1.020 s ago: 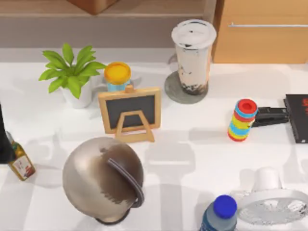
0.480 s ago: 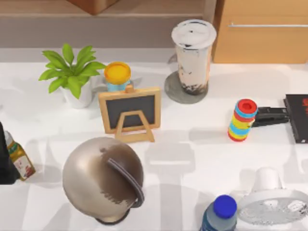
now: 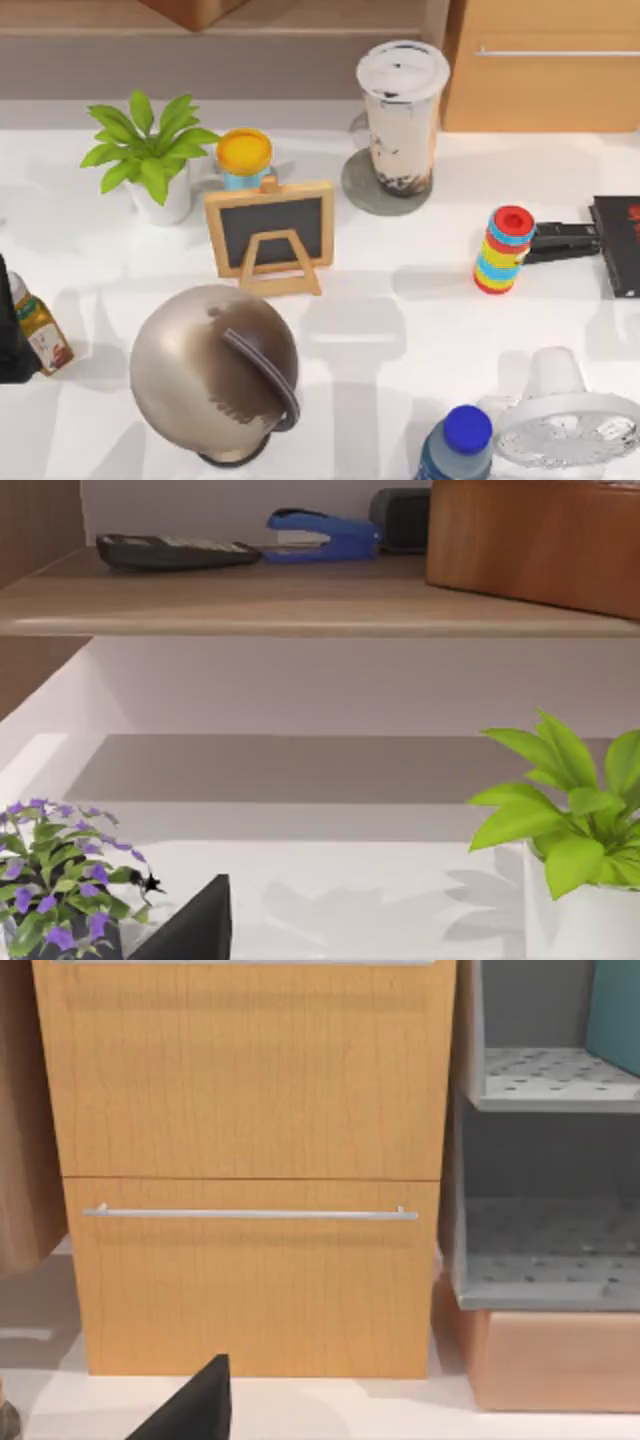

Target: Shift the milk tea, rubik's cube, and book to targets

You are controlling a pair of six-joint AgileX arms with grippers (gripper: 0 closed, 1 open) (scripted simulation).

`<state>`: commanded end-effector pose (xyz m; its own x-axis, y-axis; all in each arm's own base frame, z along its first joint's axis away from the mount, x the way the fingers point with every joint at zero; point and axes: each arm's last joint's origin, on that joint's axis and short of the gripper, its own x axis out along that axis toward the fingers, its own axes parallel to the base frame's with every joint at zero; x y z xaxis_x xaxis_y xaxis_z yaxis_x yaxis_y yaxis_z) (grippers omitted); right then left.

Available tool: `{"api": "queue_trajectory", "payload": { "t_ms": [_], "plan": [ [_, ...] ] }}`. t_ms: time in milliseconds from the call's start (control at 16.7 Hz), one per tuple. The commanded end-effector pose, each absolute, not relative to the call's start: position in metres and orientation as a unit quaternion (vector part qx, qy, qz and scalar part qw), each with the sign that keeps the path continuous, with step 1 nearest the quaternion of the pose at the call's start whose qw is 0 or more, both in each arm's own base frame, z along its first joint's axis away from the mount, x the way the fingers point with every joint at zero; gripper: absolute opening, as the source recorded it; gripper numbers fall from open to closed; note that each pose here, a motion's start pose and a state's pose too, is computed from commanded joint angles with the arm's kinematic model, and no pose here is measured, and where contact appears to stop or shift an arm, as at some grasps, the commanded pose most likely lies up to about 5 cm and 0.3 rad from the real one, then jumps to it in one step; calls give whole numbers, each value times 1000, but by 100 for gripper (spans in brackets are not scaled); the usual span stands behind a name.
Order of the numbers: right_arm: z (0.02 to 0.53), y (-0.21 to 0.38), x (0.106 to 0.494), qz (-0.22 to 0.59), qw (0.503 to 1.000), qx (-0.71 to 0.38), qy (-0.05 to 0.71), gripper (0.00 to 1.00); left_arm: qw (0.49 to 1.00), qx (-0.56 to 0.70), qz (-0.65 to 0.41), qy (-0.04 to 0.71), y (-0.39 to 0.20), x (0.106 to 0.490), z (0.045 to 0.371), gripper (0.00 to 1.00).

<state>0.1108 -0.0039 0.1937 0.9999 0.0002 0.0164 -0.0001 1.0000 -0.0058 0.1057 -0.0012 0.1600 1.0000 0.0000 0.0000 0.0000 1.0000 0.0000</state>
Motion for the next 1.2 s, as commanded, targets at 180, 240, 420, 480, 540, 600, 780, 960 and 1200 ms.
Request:
{"api": "queue_trajectory", "payload": {
  "t_ms": [180, 240, 420, 480, 540, 600, 780, 960, 1200],
  "plan": [
    [233, -9, 128, 0, 1000, -7, -11, 100, 1000, 0, 0, 0, -1, 106, 160, 100],
    [247, -11, 137, 0, 1000, -8, -11, 100, 1000, 0, 0, 0, -1, 106, 160, 100],
    [287, -24, 179, 0, 1000, -12, -11, 100, 1000, 0, 0, 0, -1, 106, 160, 100],
    [298, -30, 197, 0, 1000, -13, -11, 100, 1000, 0, 0, 0, -1, 106, 160, 100],
    [307, -37, 216, 0, 1000, -14, -10, 100, 1000, 0, 0, 0, -1, 106, 160, 100],
    [314, -46, 237, 0, 1000, -15, -10, 100, 1000, 0, 0, 0, -1, 106, 160, 100],
    [320, -77, 300, -1, 1000, -17, -9, 100, 1000, 0, 0, 0, -1, 106, 160, 100],
    [306, -114, 357, -2, 1000, -17, -6, 100, 1000, 0, 0, 0, -1, 106, 160, 100],
    [272, -156, 410, -3, 1000, -15, -1, 100, 1000, 0, 0, 0, -1, 106, 160, 100]
  ]
}}
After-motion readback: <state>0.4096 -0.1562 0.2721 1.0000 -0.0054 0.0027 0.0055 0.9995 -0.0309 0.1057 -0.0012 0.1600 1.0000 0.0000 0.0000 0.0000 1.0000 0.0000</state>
